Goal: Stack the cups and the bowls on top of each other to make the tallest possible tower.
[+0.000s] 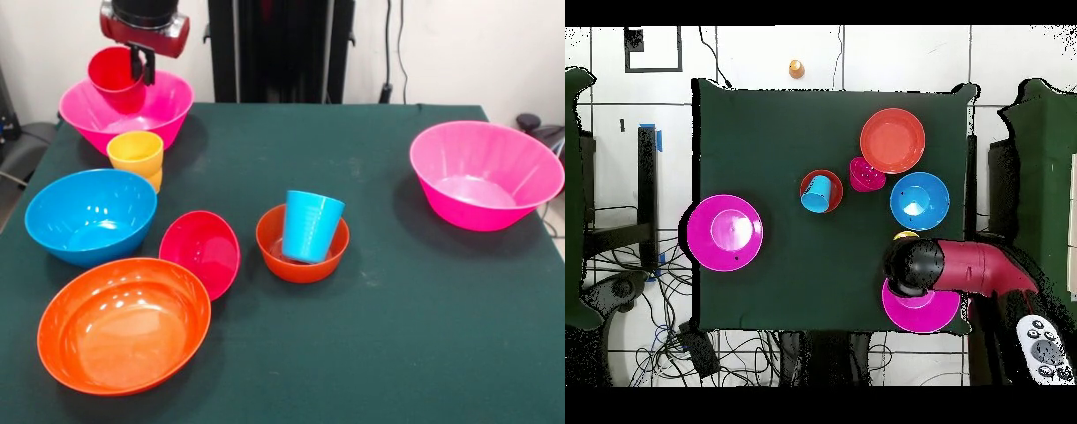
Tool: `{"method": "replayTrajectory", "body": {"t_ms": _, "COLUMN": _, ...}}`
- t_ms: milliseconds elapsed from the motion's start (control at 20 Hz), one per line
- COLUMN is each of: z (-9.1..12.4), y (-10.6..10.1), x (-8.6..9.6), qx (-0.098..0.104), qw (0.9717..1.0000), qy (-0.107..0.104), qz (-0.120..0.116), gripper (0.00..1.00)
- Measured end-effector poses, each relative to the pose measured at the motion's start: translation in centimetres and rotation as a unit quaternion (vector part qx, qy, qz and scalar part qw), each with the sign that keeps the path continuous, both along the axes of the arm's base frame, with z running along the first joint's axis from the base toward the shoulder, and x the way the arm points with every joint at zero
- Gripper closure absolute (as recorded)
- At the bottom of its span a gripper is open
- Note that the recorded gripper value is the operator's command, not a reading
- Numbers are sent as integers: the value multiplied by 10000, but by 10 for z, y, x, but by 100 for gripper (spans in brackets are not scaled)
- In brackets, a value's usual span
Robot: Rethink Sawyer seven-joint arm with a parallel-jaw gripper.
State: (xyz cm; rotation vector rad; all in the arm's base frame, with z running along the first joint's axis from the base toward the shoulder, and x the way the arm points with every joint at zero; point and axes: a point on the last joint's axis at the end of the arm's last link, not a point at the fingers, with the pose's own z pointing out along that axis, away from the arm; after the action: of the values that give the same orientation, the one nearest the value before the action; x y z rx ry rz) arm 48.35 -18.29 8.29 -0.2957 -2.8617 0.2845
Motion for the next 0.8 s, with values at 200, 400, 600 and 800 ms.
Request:
{"method": "replayTrajectory", "body": {"t_ms": 200, "z": -13, "y": 6, "x": -11, "qx": 79, "qw": 9998, "qy": 102, "qz": 129, "gripper": 100}}
{"method": "replayTrajectory", "body": {"t_ms": 400, "z": -13, "y": 9, "x": -9, "qx": 75, "qw": 9996, "qy": 78, "qz": 259, "gripper": 100}}
{"method": "replayTrajectory", "body": {"t_ms": 600, "z": -5, "y": 10, "x": 1, "qx": 11, "qw": 9993, "qy": 0, "qz": 377, "gripper": 100}}
{"method": "replayTrajectory", "body": {"t_ms": 800, "z": 6, "y": 10, "x": 16, "qx": -70, "qw": 9989, "qy": -54, "qz": 468, "gripper": 100}}
